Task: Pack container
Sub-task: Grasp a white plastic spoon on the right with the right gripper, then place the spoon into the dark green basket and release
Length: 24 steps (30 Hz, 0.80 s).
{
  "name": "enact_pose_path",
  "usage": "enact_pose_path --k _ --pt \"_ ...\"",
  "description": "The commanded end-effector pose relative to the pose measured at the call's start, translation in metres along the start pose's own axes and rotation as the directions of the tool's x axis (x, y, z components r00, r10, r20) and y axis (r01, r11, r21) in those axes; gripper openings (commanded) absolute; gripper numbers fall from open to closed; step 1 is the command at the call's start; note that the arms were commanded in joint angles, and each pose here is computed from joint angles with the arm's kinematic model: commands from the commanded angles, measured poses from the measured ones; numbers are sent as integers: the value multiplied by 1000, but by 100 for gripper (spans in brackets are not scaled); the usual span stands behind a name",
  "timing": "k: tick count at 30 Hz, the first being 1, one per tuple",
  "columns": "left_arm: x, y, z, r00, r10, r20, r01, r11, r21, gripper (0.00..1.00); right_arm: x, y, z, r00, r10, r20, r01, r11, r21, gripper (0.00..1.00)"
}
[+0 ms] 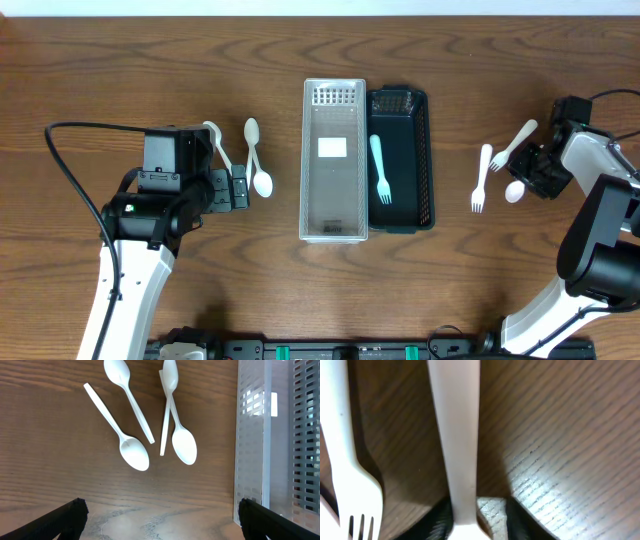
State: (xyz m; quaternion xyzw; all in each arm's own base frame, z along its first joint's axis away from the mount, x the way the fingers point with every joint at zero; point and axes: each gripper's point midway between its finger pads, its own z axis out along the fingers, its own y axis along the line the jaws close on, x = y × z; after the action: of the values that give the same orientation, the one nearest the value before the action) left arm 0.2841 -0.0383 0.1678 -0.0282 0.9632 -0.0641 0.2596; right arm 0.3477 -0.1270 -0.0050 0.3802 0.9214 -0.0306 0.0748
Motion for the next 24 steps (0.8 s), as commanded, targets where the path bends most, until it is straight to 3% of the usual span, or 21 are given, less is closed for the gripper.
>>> enact_pose_path --k 1,2,3,8,13,17,21,24 --pt "-6 1 -4 1000 5 13 -5 1000 -2 98 16 -15 12 999 -6 -43 8 998 58 15" --pt "-6 1 -3 1000 5 13 -5 1000 -3 98 17 -15 12 999 -6 -47 9 998 60 4" --pt "-6 1 -3 1000 6 13 -6 1000 -2 98 18 -16 12 999 -6 -53 10 998 63 1" --pt "-6 1 -3 1000 6 13 -6 1000 -3 98 19 -15 -11 998 23 -55 -20 998 58 1" --pt "-6 1 -3 1000 6 13 -6 1000 -2 98 2 18 -91 997 5 83 3 995 -95 1" --pt "-6 1 -3 1000 5 13 -5 1000 -2 98 18 86 -196 955 -102 277 208 900 -383 1" --pt "-6 1 -3 1000 5 13 -5 1000 -2 98 52 129 -259 880 -178 440 392 794 -464 1" --pt "-6 1 -3 1000 5 13 -5 1000 -2 98 85 154 -272 842 -258 474 489 737 -466 1"
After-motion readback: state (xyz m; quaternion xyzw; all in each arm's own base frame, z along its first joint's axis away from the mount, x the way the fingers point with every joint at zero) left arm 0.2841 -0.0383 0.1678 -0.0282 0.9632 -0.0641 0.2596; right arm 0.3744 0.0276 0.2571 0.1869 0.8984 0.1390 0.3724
